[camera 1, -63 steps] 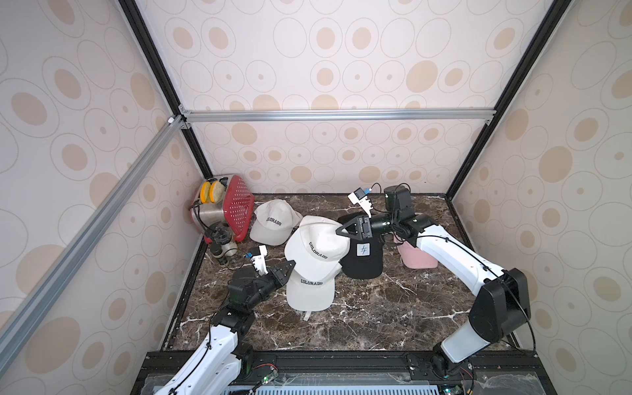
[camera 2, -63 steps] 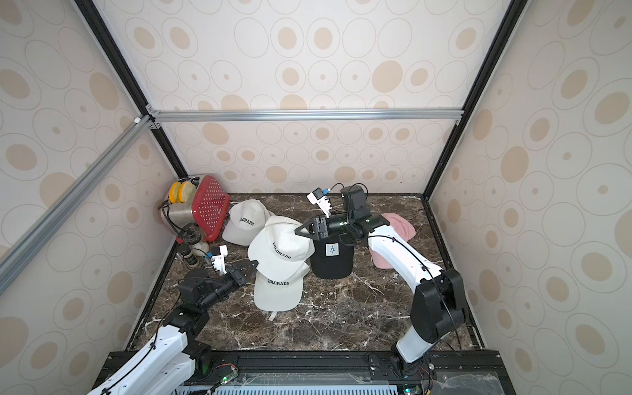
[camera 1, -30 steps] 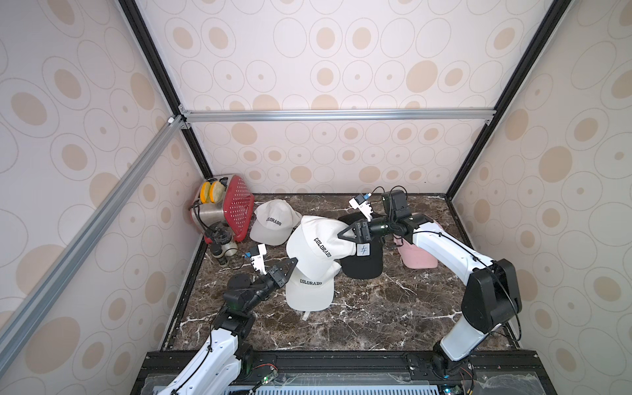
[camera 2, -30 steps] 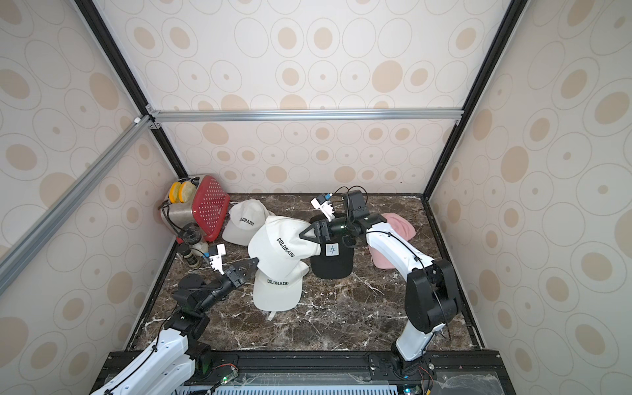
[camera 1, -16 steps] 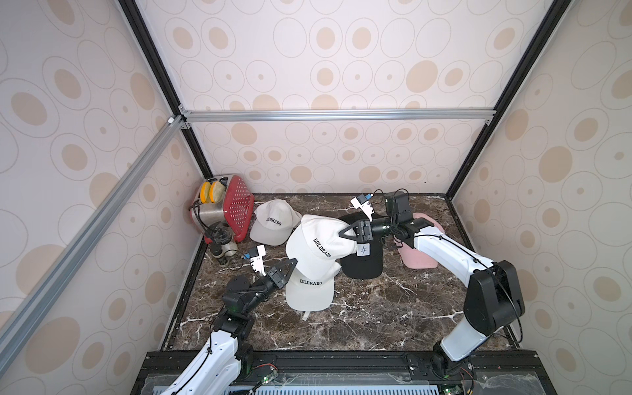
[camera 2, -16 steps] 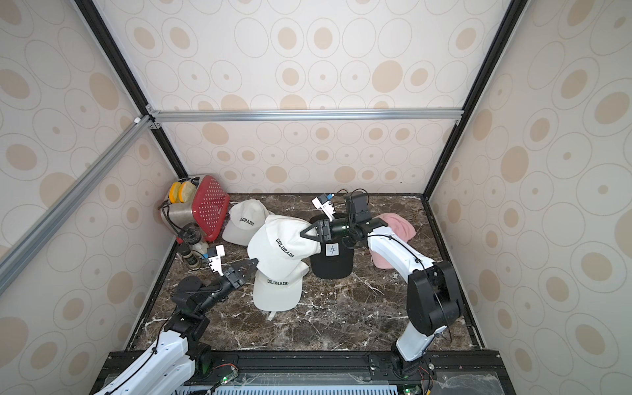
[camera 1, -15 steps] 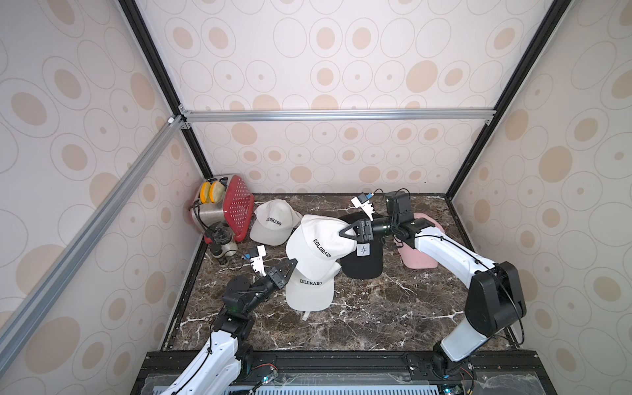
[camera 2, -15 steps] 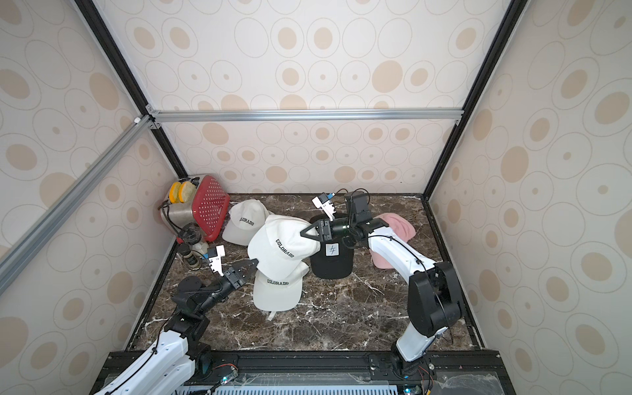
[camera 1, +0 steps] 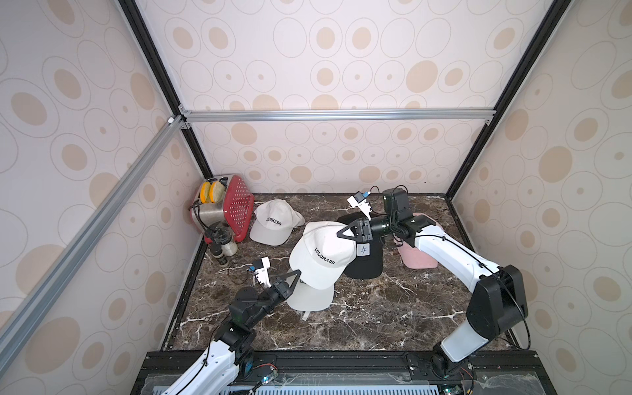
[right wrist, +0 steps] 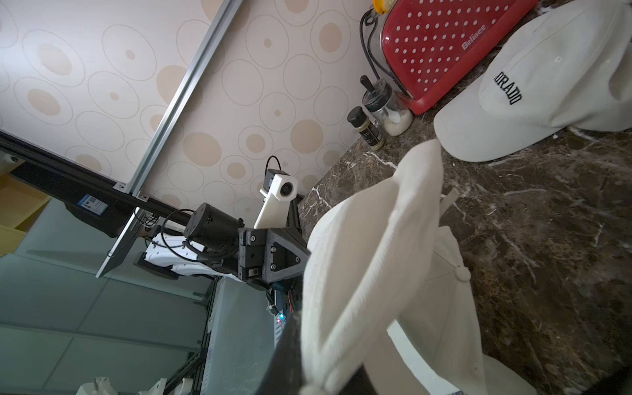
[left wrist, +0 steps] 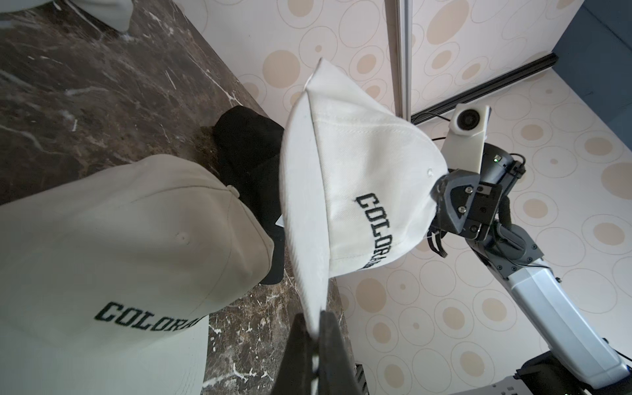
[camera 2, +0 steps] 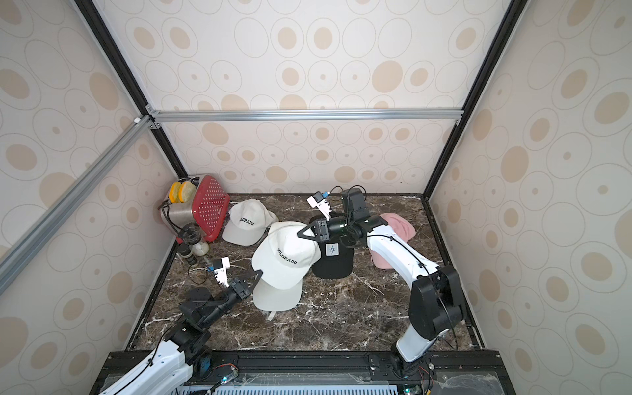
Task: Stack the baseball caps by color
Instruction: Place the baseball cap on the baseball cap.
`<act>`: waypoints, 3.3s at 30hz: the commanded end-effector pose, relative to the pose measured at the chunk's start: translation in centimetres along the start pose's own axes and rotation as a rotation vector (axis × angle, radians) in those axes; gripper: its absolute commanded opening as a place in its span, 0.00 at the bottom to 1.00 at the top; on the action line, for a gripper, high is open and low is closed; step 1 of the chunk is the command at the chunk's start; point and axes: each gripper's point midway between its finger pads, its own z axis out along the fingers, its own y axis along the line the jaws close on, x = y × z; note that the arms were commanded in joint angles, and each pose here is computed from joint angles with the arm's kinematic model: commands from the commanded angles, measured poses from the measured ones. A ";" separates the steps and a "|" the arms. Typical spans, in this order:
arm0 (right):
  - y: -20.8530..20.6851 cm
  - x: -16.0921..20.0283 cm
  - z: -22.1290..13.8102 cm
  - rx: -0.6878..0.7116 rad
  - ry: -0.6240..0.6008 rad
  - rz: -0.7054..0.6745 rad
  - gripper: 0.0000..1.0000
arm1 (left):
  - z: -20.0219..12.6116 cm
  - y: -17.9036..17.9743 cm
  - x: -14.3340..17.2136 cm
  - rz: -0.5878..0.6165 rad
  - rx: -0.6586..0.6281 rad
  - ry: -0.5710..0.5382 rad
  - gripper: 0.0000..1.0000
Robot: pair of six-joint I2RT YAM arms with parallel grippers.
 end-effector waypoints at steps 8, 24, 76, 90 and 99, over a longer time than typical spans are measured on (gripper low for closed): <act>0.4 0.2 4.2 0.019 0.152 -0.042 0.07 | -1.7 4.2 3.1 0.005 -0.218 -0.102 0.00; -1.3 2.1 6.6 0.056 0.234 -0.050 0.06 | -4.8 7.2 4.6 0.021 -0.343 -0.123 0.00; -3.6 5.5 9.0 0.154 0.415 -0.055 0.07 | -5.2 3.7 1.0 0.684 -0.452 0.011 0.99; -6.9 4.9 9.7 0.221 0.427 -0.026 0.29 | -0.8 3.2 6.1 0.732 -0.356 0.257 0.99; -9.3 3.8 8.8 0.354 0.430 -0.063 0.14 | -0.4 5.1 6.2 0.663 -0.384 0.304 0.99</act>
